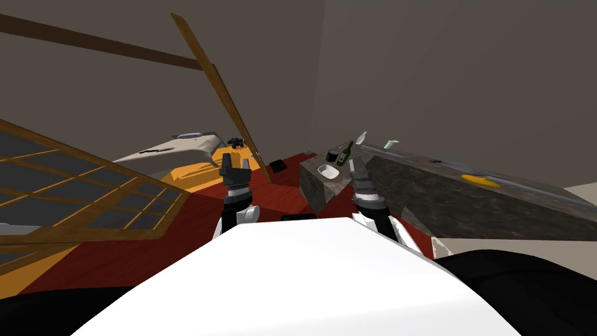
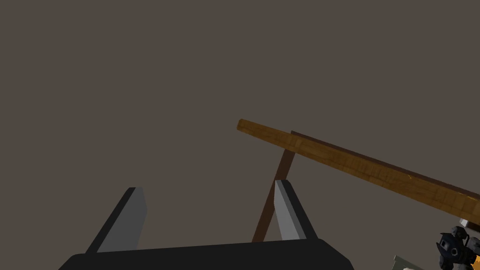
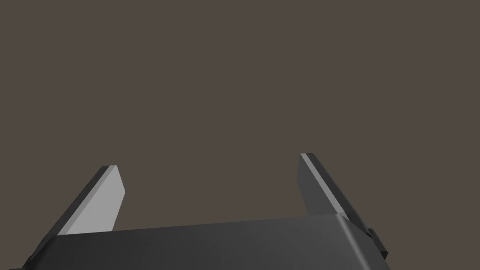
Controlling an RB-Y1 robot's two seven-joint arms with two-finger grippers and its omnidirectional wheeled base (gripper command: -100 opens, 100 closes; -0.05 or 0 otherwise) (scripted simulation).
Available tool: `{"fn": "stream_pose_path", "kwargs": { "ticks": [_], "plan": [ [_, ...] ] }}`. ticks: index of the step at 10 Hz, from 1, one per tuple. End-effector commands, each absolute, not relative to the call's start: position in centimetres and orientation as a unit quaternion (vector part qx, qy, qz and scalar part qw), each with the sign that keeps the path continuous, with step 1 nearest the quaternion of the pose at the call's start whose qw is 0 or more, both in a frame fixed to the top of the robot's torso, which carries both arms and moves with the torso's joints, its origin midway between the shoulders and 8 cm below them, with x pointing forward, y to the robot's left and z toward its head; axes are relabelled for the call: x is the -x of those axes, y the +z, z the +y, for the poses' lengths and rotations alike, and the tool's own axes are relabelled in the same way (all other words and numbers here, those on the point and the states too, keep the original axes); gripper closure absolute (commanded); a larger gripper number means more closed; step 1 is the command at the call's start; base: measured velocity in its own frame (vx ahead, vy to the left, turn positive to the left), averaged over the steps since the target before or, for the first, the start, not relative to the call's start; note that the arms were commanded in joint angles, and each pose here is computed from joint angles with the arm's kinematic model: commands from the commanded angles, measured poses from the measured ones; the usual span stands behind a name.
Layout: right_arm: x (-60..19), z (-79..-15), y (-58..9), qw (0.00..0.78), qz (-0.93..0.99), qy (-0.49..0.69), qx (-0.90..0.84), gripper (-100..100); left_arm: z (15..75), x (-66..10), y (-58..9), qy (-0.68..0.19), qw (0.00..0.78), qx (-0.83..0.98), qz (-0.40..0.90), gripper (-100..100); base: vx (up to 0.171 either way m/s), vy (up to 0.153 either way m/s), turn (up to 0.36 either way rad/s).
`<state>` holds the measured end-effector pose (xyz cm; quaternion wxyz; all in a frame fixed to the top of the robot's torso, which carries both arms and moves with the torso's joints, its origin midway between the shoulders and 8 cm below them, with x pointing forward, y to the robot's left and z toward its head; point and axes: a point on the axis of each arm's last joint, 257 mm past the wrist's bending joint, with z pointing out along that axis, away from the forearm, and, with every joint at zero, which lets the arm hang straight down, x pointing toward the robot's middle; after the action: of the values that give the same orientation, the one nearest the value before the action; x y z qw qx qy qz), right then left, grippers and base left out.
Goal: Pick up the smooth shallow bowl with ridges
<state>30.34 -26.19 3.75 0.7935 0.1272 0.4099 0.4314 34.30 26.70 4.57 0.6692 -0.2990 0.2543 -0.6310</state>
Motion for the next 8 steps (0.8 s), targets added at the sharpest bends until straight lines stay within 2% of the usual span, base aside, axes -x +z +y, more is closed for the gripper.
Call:
{"fn": "stream_pose_path", "kwargs": {
  "ticks": [1, 8],
  "plan": [
    [-30.3, -26.0, 2.3, 0.794, 0.451, 0.393, -0.11, -100, 26.7, -34.3, 4.6, -0.631, 0.669, 0.299, 0.254, 0, -0.035, -0.025, 0.165],
    [-29.8, -26.7, -4.2, 0.771, 0.585, 0.247, -0.044, -100, 26.7, -34.3, 4.6, -0.631, 0.669, 0.299, 0.254, 0, -0.03, -0.014, 0.134]
  ]
}}
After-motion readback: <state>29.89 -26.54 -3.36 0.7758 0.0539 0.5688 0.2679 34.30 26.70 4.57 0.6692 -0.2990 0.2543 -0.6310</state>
